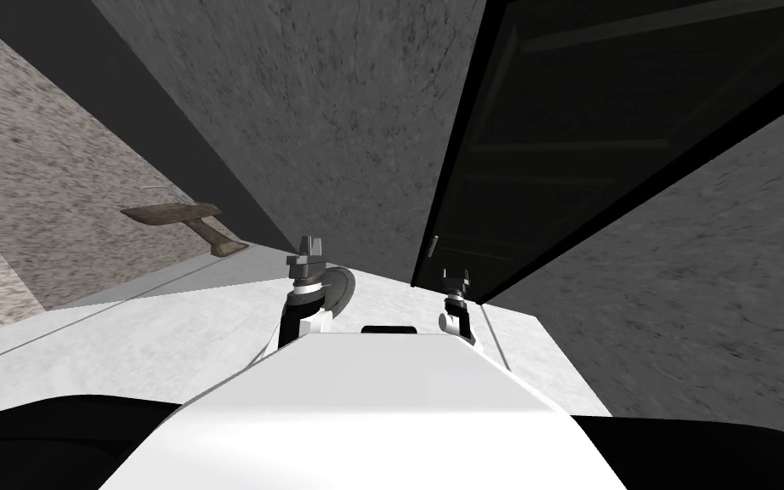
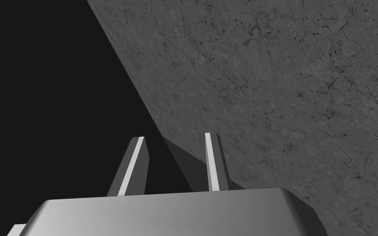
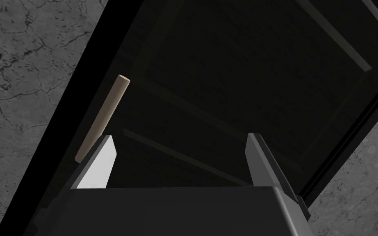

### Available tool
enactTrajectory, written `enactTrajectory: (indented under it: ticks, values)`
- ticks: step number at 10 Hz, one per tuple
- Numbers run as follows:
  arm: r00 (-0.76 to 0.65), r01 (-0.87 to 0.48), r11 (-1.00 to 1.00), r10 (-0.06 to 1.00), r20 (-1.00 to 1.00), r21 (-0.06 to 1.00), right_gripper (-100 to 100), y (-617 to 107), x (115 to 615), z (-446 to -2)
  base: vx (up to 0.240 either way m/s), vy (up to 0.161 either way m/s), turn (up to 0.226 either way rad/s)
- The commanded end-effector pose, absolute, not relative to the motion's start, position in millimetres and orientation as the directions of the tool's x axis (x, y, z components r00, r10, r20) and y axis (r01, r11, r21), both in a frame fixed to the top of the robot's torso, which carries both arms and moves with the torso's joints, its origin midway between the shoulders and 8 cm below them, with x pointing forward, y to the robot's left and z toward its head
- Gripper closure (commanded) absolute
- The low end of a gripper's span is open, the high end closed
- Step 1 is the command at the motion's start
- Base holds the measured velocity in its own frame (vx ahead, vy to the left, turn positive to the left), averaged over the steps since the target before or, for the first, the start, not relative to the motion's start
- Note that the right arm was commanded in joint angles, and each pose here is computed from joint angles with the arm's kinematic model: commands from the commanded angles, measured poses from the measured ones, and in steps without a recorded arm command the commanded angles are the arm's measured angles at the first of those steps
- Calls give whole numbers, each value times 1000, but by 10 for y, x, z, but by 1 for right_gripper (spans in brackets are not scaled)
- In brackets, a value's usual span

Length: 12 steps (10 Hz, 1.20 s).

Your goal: Pull the door open

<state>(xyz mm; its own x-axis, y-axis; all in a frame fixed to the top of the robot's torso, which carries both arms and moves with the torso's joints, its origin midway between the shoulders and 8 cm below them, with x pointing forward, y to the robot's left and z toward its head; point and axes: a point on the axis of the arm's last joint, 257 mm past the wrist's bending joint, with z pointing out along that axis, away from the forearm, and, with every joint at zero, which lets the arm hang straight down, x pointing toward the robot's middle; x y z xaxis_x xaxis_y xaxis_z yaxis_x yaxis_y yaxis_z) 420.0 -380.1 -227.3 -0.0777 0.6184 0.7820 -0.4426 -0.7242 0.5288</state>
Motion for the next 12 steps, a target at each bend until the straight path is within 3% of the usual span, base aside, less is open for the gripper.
enactTrajectory:
  ticks: [1, 12]
  values:
    - [-72, -440, -751, 575, 815, 492, -100, -3841, 4188, -2412, 86, -61, 133]
    - [-27, -462, -852, 293, 956, 248, -100, -4069, 4106, -3187, 78, -53, 132]
